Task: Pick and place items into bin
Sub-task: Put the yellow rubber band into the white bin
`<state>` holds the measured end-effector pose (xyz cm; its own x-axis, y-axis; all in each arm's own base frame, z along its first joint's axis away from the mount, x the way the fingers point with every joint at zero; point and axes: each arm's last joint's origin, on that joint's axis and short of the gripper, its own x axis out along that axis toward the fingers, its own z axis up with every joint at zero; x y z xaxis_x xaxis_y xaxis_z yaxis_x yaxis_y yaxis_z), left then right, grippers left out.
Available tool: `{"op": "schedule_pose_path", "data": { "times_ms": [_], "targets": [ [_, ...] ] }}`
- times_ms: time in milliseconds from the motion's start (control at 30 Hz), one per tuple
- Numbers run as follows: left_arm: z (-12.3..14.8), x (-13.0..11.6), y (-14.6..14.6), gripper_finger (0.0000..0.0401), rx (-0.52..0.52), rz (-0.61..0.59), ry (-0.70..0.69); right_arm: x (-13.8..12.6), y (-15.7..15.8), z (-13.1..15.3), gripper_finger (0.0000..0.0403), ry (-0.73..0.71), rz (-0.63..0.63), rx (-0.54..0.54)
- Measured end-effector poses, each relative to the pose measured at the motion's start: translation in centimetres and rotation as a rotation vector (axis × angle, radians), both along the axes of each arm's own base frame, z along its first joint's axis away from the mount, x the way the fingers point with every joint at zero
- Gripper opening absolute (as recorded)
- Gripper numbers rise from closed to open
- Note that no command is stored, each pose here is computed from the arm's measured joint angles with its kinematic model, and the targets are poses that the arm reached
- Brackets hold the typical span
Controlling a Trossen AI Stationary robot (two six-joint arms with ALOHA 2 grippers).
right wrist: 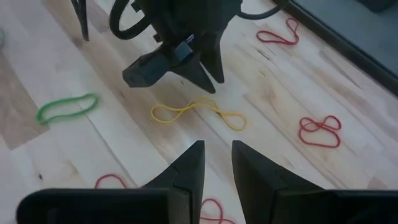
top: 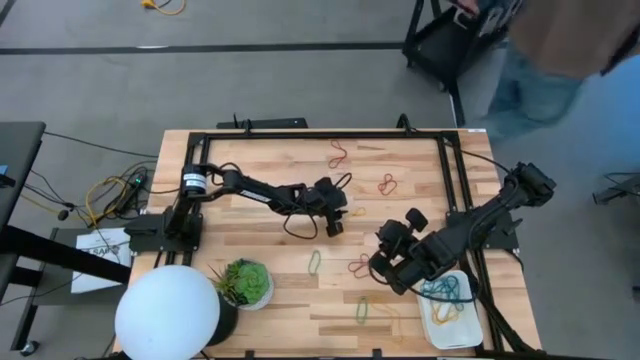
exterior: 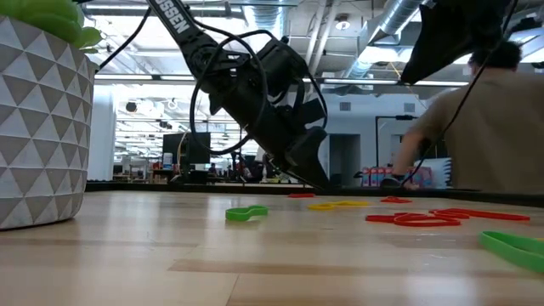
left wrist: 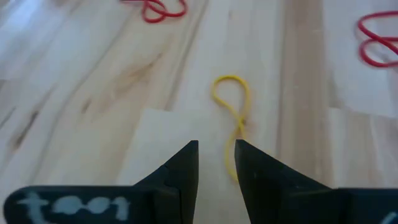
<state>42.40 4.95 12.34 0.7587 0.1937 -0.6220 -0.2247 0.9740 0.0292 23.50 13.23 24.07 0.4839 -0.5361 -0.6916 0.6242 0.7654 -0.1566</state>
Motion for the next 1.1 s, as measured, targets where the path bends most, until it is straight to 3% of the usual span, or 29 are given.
{"op": "schedule_pose_path", "data": {
  "times_ms": [433, 700, 1000, 1100],
  "targets": [
    [0.3, 0.3, -1.6, 0.0096, 0.066, 0.019, -0.025, 1.7, 1.8, -4.2, 0.0075, 0.09, 0.016, -0.047],
    [-2.1, 1.2, -1.8, 0.0096, 0.055, 0.013, -0.018, 1.4, 1.6, -4.4, 0.0075, 0.125, 0.021, -0.102],
    [-2.8, 2.2, -1.7, 0.0095, 0.078, 0.013, 0.01, 1.1, 2.2, -4.5, 0.0075, 0.143, 0.036, -0.057],
    [-2.9, 2.1, -1.7, 0.0075, 0.111, 0.004, 0.043, 1.1, 2.2, -4.5, 0.0075, 0.143, 0.035, -0.057]
  ]
}}
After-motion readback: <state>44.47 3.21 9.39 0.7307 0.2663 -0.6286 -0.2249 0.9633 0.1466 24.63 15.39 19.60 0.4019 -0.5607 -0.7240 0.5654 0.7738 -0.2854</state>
